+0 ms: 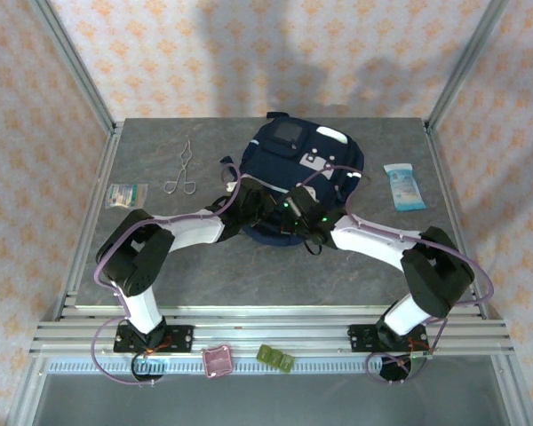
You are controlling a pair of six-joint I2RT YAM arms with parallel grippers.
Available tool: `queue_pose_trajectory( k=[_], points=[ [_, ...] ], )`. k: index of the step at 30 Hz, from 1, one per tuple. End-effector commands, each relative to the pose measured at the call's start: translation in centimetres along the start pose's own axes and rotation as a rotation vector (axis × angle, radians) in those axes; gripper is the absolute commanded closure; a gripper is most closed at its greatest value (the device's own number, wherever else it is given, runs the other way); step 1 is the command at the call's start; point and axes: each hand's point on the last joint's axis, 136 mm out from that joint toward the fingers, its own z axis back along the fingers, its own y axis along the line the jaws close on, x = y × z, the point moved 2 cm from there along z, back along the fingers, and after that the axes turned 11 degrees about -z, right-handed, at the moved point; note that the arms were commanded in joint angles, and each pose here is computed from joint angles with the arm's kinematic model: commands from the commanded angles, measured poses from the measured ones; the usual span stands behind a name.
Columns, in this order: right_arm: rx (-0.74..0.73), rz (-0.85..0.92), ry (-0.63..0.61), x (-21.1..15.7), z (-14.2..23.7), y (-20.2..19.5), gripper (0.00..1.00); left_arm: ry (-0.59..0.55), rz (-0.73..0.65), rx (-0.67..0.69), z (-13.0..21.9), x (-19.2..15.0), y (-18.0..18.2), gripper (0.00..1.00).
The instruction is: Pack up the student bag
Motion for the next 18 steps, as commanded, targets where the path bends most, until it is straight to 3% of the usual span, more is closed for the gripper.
queue_pose_trajectory(
  k=[1,12,18],
  points=[
    [-0.152,0.014,-0.014,-0.2,0.1,-3.9,1.0,-0.079,-0.006,0.005,0.5,2.4,0.0,1.0],
    [-0.389,-0.084,-0.098,1.9,2.0,-11.3,1.0,-0.123,-0.019,0.08,1.1,4.9,2.8,1.0],
    [-0.425,-0.196,-0.191,5.1,2.3,-13.4,1.0,-0.116,-0.032,0.153,0.4,5.1,4.9,1.0]
  ],
)
